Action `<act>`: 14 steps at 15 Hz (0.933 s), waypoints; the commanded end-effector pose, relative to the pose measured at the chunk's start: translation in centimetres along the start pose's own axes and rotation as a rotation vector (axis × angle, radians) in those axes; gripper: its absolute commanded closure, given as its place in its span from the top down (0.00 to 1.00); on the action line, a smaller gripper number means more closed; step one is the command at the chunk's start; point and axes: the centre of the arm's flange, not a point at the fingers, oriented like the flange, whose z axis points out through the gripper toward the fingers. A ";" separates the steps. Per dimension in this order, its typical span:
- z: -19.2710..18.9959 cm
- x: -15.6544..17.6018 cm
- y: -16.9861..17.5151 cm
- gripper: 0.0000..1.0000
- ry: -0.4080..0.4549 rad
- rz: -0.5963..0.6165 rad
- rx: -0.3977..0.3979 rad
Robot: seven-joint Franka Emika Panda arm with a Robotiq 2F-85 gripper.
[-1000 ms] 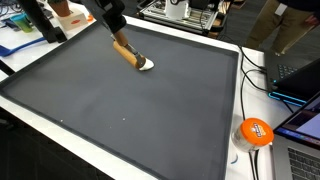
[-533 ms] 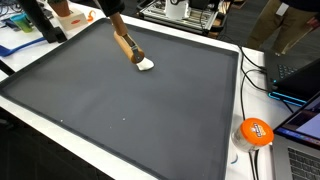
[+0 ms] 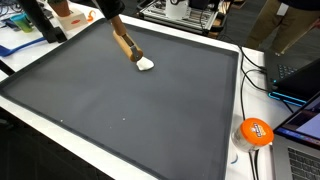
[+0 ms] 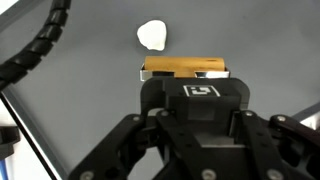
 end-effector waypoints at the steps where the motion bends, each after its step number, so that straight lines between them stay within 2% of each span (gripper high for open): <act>1: 2.0 -1.9 4.7 0.22 -0.055 -0.157 -0.098; 3: 2.7 -3.0 6.5 0.22 -0.053 -0.245 -0.089; 6: 2.7 -3.9 7.4 0.22 -0.008 -0.294 0.020; 9: 1.7 -4.2 7.2 0.22 0.025 -0.228 0.151; 11: 1.4 -4.1 6.9 0.22 0.022 -0.189 0.194; 14: 1.8 -4.0 7.0 0.22 -0.028 -0.177 0.152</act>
